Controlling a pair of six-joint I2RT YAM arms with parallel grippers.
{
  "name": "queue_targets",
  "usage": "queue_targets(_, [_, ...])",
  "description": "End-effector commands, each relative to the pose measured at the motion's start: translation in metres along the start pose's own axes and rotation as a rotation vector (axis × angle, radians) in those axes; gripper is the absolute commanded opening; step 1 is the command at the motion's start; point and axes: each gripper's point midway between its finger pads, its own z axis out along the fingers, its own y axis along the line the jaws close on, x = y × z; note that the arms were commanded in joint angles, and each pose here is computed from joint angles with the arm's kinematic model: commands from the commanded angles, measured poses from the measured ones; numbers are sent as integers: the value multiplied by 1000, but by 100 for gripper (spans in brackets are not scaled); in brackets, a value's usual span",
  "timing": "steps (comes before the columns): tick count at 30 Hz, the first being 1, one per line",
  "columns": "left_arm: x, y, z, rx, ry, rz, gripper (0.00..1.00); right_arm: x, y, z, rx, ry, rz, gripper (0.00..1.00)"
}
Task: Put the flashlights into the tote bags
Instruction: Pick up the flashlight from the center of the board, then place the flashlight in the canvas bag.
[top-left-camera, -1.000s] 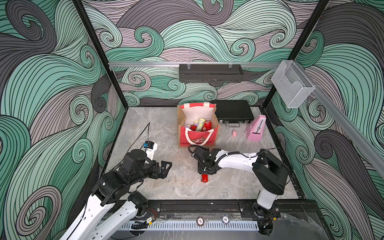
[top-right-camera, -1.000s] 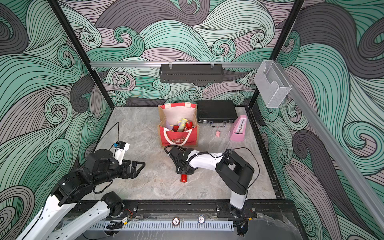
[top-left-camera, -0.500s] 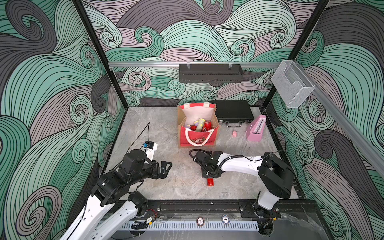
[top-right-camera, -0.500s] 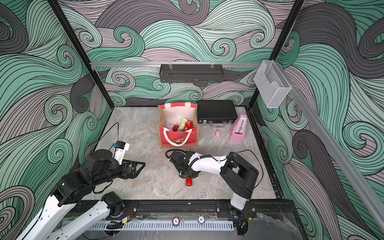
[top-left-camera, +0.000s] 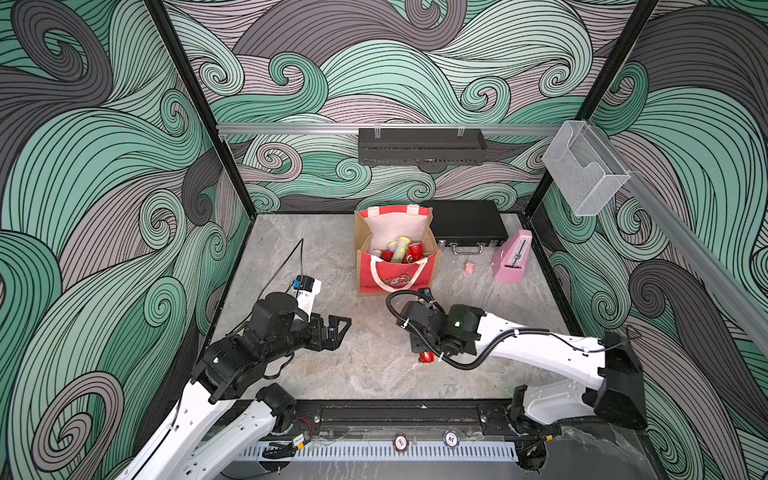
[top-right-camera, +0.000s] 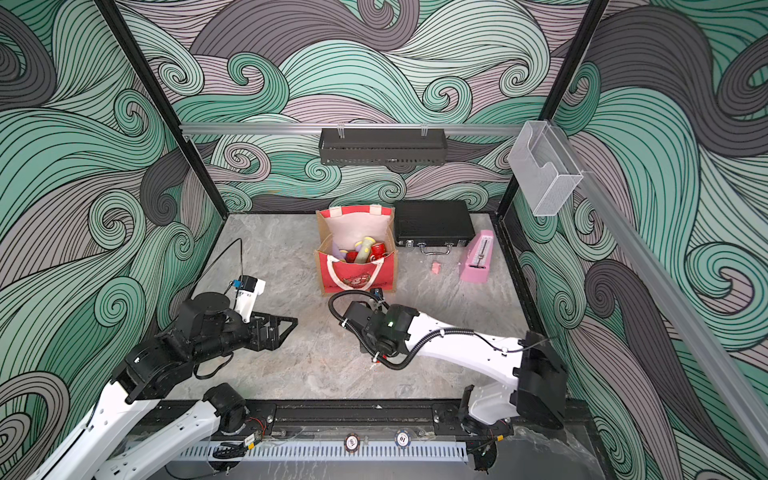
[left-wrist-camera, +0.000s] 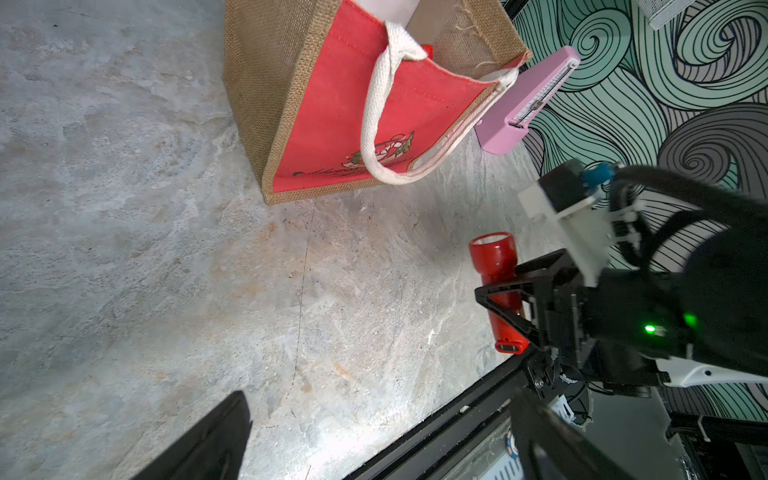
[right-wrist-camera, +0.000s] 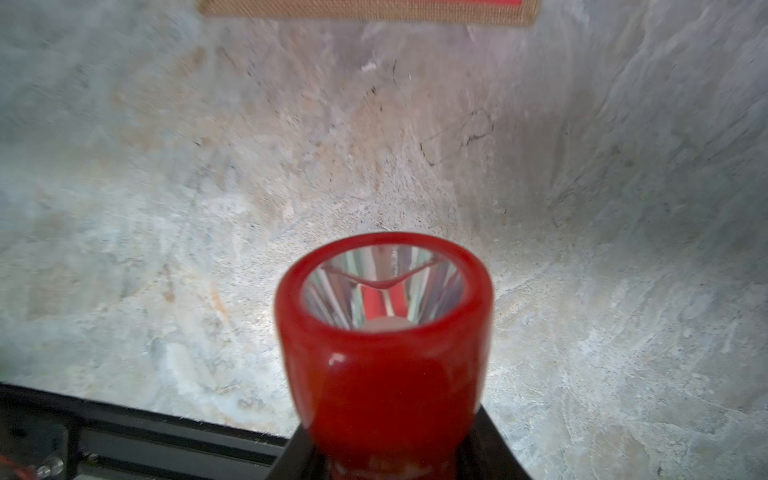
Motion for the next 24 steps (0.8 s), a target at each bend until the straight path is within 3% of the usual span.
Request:
queue_targets(1, [-15, -10, 6, 39, -39, 18, 98, -28, -18, -38, 52, -130, -32, 0])
queue_targets(5, [-26, -14, 16, 45, -51, 21, 98, -69, -16, -82, 34, -278, -79, 0])
queue_targets(11, [-41, -16, 30, 26, -63, 20, 99, -130, -12, -123, 37, -382, -97, 0])
queue_targets(18, [-61, -18, 39, -13, -68, 41, 99, -182, -14, -123, 1, -367, -75, 0])
queue_targets(24, [-84, -23, 52, -26, -84, 17, 98, -229, -6, -102, -34, -339, -82, 0])
